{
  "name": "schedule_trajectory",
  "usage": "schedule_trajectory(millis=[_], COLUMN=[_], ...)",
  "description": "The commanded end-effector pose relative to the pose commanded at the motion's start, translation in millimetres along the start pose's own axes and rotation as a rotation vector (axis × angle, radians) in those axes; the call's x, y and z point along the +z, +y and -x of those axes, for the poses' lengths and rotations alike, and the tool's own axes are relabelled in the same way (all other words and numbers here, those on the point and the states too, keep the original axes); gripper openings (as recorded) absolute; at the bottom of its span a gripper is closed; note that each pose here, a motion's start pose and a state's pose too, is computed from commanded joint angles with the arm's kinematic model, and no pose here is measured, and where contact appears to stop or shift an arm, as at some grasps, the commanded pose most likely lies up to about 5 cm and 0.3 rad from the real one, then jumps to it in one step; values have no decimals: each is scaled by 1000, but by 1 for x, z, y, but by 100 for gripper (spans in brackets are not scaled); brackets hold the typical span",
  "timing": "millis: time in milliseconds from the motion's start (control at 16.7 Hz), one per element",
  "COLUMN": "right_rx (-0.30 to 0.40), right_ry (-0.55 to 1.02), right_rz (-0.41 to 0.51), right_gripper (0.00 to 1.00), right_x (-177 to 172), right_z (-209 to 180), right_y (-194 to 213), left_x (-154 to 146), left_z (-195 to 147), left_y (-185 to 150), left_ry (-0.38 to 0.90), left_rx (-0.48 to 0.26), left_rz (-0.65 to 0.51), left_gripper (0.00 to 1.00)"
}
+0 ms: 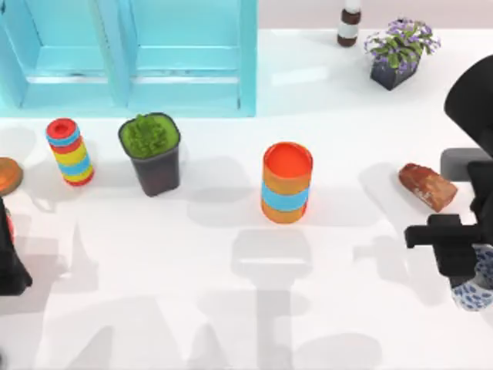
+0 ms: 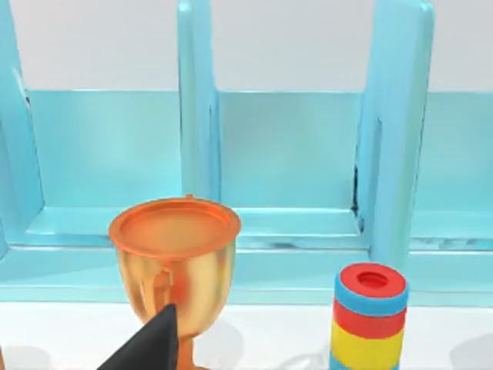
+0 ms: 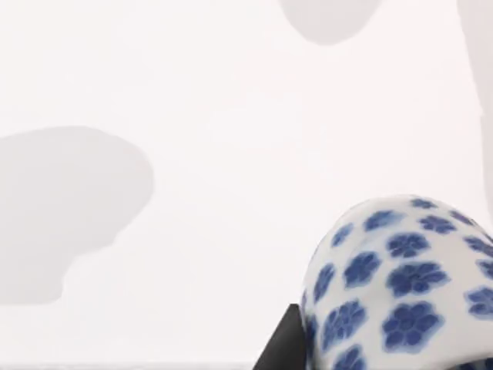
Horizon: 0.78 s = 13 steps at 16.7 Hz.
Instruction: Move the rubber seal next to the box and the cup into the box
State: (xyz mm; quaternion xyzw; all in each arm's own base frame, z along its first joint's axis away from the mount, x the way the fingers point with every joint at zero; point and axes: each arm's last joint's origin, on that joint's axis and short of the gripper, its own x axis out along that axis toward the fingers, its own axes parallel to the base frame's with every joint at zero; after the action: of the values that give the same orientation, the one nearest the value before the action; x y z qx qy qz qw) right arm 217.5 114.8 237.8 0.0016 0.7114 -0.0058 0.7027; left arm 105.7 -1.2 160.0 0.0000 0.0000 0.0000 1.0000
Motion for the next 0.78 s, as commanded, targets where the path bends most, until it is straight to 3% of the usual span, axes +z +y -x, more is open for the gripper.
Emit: schedule_trajectory(millis=[240,480,780], right_rx=[-2,7,10], right_ry=[13,3,-4], right_rz=[0,0,0], right_gripper=[0,0,0], right_x=[25,44,26], right_z=[2,4,0], right_y=[-39,-121,-225], left_x=[0,0,0], left_z=[0,0,0], left_y=[0,0,0], left_ry=[0,0,0], left_rx=[0,0,0], left_rz=[0,0,0], left_gripper=[100,100,100])
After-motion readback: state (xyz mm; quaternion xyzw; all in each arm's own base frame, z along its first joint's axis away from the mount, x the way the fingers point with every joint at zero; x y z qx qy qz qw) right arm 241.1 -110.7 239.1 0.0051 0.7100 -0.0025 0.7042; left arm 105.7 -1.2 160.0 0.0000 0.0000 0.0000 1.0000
